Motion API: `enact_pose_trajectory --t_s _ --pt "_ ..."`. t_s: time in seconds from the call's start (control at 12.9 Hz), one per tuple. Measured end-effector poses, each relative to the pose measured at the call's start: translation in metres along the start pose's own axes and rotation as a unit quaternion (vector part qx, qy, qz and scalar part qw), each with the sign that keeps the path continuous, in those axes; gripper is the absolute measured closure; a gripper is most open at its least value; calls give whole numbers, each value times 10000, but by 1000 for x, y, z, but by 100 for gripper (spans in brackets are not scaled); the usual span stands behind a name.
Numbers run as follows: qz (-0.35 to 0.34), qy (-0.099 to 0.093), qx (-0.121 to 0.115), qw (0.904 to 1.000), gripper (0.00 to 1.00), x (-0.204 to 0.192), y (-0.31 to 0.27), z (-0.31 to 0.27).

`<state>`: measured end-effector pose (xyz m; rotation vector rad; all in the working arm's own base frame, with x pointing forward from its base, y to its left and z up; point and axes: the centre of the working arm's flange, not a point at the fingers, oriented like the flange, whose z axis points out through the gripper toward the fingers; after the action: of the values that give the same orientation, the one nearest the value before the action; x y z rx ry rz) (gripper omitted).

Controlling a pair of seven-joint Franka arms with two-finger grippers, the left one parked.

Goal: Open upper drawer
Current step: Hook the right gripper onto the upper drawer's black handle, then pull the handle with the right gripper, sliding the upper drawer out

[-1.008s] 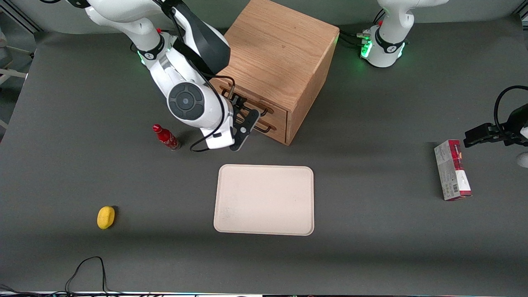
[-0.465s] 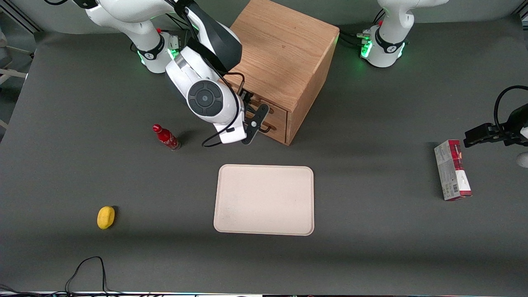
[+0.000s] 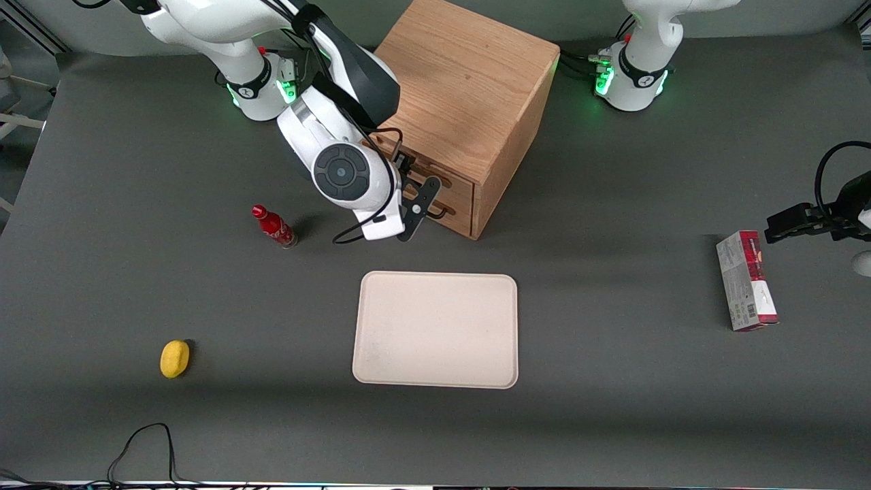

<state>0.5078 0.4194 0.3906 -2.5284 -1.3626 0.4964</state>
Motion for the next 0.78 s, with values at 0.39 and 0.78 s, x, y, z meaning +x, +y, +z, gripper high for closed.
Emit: enact_pose_trajectory --t_s 0.39,0.78 --pt "-107 -42 24 9999 0 -4 11 10" --pt "-104 153 -48 9998 0 -10 36 0"
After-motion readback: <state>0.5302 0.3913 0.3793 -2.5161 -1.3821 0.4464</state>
